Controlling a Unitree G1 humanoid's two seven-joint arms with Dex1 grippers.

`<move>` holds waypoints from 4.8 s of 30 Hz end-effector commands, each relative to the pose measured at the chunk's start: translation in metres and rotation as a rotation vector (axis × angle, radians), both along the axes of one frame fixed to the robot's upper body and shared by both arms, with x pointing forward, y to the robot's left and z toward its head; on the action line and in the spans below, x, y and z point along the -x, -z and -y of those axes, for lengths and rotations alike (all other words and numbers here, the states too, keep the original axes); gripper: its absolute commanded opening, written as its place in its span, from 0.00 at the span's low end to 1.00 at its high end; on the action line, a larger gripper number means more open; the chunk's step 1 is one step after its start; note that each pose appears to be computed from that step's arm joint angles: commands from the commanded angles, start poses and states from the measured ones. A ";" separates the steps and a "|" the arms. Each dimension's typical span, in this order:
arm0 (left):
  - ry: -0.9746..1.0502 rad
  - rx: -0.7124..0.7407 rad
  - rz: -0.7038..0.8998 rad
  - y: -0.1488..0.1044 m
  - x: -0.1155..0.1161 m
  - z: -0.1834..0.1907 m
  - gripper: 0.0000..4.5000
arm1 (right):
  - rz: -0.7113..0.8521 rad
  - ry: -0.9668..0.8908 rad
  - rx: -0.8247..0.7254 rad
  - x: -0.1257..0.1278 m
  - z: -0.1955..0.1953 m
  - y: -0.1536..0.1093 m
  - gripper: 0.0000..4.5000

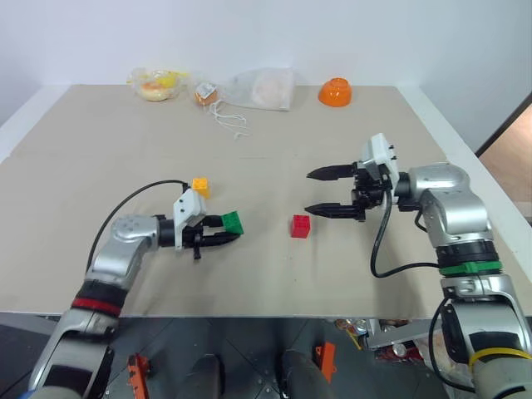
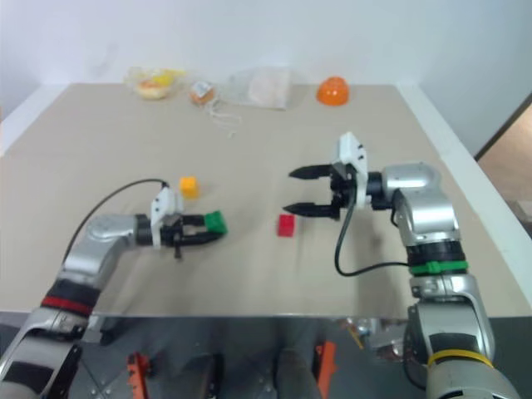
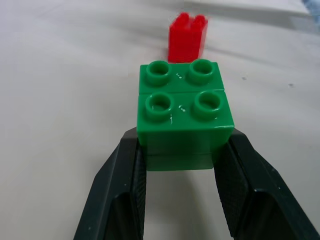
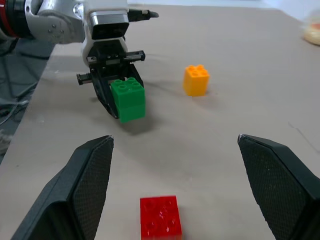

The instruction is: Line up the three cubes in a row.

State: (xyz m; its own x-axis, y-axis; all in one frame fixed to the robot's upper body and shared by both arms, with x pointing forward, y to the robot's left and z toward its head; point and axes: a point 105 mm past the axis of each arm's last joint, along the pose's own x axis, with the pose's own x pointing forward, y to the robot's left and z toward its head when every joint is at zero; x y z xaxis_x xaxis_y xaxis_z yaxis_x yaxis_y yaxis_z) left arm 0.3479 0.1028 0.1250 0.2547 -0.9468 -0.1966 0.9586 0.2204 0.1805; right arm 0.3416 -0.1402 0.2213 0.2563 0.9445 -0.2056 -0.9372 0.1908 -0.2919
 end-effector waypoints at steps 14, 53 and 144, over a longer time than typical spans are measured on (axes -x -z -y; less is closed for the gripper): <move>0.155 -0.110 0.028 0.013 -0.018 0.028 0.29 | -0.009 0.132 0.053 0.018 0.037 0.011 0.91; 0.116 -0.135 0.089 0.010 -0.032 0.044 0.29 | 0.005 0.112 0.029 0.010 0.024 0.012 0.91; -1.086 0.108 -0.106 -0.003 -0.086 -0.012 0.48 | 0.122 0.121 -0.116 -0.019 -0.015 -0.018 0.91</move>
State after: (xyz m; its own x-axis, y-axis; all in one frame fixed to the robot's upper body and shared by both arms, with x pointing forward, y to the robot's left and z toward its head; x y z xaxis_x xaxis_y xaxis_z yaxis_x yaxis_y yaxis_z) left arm 0.4318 0.1230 0.1153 0.9510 -0.2076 -0.2290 0.2185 0.9756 0.0230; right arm 0.3616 -0.1229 0.2247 0.3823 0.9191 -0.0953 -0.8830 0.3330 -0.3308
